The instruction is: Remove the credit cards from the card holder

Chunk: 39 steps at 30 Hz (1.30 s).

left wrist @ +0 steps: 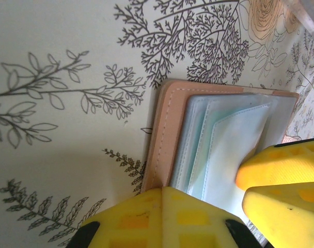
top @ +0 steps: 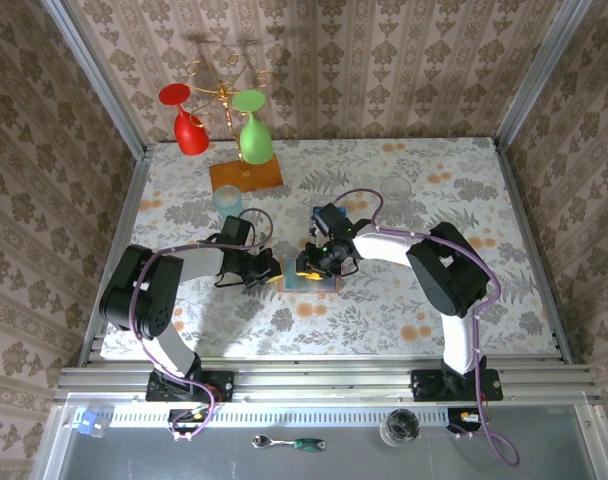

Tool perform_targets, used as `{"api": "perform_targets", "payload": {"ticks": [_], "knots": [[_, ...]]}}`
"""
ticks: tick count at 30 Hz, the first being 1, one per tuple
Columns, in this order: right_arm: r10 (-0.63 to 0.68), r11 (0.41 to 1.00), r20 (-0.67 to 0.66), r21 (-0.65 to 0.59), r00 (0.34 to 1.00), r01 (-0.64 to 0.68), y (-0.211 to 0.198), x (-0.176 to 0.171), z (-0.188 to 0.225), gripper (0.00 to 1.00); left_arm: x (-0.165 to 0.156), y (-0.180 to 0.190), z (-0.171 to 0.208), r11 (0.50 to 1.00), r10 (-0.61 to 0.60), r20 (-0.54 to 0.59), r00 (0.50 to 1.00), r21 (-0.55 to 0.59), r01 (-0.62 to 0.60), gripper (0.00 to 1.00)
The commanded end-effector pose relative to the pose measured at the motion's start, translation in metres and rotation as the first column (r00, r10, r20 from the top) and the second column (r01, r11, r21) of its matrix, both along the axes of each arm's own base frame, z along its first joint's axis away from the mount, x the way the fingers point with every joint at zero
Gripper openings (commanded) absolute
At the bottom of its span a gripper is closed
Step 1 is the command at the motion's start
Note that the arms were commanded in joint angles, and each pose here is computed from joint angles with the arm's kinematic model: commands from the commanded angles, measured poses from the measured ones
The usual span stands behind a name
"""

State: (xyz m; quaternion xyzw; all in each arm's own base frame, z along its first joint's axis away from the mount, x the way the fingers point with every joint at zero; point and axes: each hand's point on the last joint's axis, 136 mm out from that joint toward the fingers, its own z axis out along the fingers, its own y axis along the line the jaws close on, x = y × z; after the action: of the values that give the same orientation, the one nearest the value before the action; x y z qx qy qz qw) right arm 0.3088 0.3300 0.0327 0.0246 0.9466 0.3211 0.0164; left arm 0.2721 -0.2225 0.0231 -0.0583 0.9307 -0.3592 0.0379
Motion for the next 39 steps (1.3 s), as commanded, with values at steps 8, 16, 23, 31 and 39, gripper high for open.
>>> {"api": "perform_targets", "payload": {"ticks": [8, 16, 23, 31, 39], "knots": [[-0.024, 1.0, 0.009, 0.013, 1.0, 0.024, -0.011, -0.002, 0.003, 0.31, -0.005, 0.005, -0.007, 1.0, -0.012, -0.017, 1.0, 0.027, 0.012, 0.0], [-0.06, 0.993, 0.012, 0.105, 0.998, 0.058, -0.007, 0.003, 0.0, 0.31, -0.001, 0.003, 0.003, 1.0, -0.003, 0.002, 1.0, 0.011, 0.003, 0.0], [-0.067, 0.988, 0.012, 0.143, 0.998, 0.064, -0.008, 0.003, 0.001, 0.31, 0.007, 0.0, 0.033, 0.999, 0.022, 0.054, 0.998, -0.025, -0.021, 0.02], [-0.066, 0.984, 0.011, 0.169, 0.998, 0.063, -0.008, 0.003, -0.001, 0.31, 0.014, -0.019, 0.061, 0.995, 0.02, 0.081, 0.996, -0.098, -0.012, 0.11], [-0.074, 0.979, 0.003, 0.189, 0.997, 0.072, -0.009, 0.003, -0.004, 0.31, 0.014, -0.029, 0.042, 0.995, 0.013, 0.039, 0.999, -0.098, -0.009, 0.24]]}}
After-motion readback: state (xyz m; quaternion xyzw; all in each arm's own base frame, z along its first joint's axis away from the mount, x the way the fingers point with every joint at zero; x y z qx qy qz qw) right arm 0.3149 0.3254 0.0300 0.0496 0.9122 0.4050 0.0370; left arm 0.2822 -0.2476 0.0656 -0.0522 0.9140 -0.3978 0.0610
